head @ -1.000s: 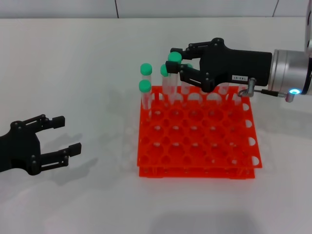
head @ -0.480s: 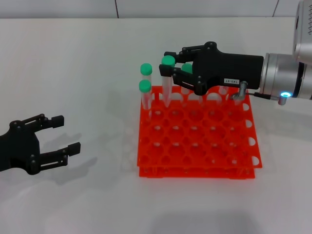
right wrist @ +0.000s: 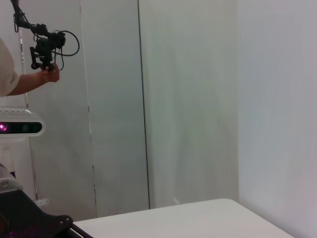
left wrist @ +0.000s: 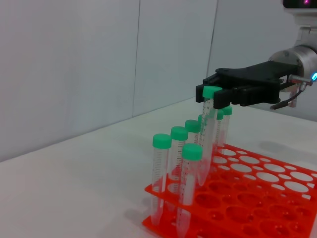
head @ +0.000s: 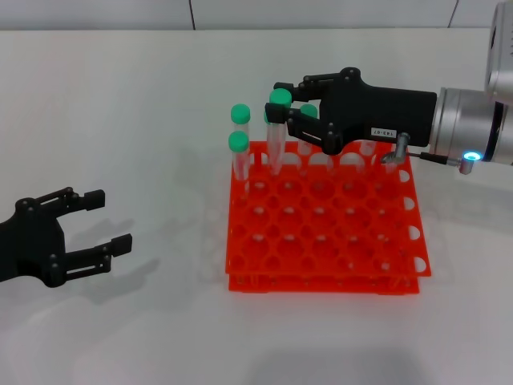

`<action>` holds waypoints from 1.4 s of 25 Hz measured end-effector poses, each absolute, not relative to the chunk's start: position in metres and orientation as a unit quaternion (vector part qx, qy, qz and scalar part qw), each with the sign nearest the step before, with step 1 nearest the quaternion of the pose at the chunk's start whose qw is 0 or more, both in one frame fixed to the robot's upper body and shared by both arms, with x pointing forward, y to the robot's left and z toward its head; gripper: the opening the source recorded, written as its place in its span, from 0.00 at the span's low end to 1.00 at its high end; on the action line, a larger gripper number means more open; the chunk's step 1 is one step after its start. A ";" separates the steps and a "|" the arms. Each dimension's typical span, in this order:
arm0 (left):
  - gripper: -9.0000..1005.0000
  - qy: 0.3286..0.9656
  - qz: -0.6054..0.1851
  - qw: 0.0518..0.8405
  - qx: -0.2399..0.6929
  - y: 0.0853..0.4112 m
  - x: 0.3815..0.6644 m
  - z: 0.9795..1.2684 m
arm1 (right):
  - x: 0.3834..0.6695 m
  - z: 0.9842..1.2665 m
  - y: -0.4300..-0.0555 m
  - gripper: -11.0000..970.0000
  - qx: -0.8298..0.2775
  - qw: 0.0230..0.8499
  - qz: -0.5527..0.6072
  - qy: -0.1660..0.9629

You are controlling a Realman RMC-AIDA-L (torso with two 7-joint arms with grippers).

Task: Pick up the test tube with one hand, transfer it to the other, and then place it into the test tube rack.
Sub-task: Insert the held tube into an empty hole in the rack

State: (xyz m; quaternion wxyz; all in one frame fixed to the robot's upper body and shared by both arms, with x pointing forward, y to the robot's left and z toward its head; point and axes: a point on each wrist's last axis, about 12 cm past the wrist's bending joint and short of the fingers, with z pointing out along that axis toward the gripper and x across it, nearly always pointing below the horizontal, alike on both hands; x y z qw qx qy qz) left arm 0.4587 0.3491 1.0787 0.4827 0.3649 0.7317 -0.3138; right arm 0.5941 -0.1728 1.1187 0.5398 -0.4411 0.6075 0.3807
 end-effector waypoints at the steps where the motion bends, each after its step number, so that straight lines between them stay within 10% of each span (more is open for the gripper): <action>1: 0.80 0.732 -0.313 0.483 0.365 0.349 0.459 1.079 | 0.594 1.119 -0.173 0.28 -0.441 0.540 0.381 0.608; 35: 0.80 0.732 -0.312 0.482 0.367 0.350 0.458 1.079 | 0.591 1.108 -0.164 0.28 -0.437 0.528 0.373 0.625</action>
